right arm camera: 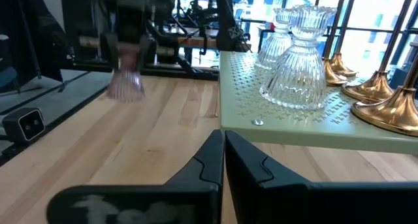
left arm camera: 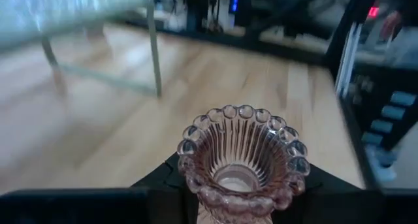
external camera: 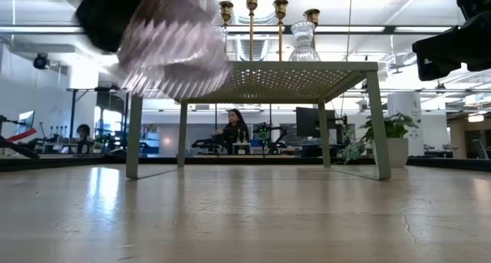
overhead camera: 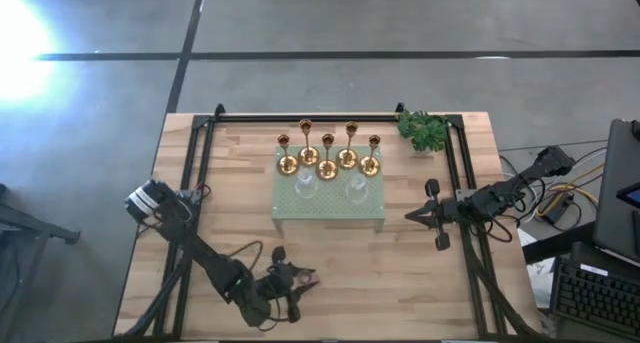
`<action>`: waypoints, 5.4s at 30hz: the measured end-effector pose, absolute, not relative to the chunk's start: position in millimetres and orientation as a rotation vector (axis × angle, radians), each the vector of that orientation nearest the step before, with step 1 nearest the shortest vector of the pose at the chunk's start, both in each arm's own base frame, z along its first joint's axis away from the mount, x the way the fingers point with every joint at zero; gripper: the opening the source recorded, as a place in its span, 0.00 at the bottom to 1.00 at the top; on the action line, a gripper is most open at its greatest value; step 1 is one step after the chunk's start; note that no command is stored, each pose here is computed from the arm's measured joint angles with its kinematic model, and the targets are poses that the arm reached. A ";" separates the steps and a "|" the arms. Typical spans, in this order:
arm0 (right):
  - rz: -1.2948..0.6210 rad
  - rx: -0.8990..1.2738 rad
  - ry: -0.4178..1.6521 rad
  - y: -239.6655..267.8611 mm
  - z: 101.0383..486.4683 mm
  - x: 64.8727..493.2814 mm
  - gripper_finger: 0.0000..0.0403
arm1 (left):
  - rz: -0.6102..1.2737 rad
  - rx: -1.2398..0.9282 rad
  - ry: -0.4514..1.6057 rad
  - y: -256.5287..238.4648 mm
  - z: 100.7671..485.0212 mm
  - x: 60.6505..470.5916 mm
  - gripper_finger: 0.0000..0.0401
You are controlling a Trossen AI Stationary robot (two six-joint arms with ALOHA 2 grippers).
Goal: Pick & Place candle stick holders
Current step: Put the pink crystal glass candle holder on the shelf, then return to Home Position
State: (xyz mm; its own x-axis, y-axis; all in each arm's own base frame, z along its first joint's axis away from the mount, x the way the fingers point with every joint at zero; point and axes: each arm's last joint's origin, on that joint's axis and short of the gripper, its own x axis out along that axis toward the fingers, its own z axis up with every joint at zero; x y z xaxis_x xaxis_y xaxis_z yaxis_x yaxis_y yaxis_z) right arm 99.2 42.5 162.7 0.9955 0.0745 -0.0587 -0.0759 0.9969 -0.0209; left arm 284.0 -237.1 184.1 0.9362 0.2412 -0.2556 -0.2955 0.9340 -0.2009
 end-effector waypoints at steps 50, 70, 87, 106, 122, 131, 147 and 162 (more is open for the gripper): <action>0.076 -0.023 0.058 42.5 162.7 99.2 0.02 | 0.766 -0.234 0.304 -50.8 270.6 367.2 0.32; 0.075 -0.023 0.057 42.5 162.8 99.2 0.02 | 0.728 -0.281 0.293 -56.3 268.2 366.5 0.32; 0.076 -0.023 0.057 42.5 162.8 99.2 0.02 | 0.716 -0.271 0.313 -59.9 266.9 364.9 0.32; 0.076 -0.023 0.057 42.5 162.8 99.2 0.02 | 0.708 -0.254 0.351 -62.3 271.1 364.8 0.51; 0.076 -0.023 0.057 42.5 162.8 99.2 0.02 | 0.713 -0.235 0.341 -61.5 275.1 365.2 0.70; 0.076 -0.023 0.057 42.6 162.8 99.2 0.02 | 0.713 -0.231 0.353 -63.3 286.2 358.1 0.70; 0.076 -0.023 0.057 42.5 162.8 99.2 0.02 | 0.597 -0.240 0.375 -98.9 306.9 326.7 0.70; 0.075 -0.023 0.058 42.5 162.8 99.2 0.02 | 0.423 -0.313 0.276 -129.5 351.0 281.6 0.70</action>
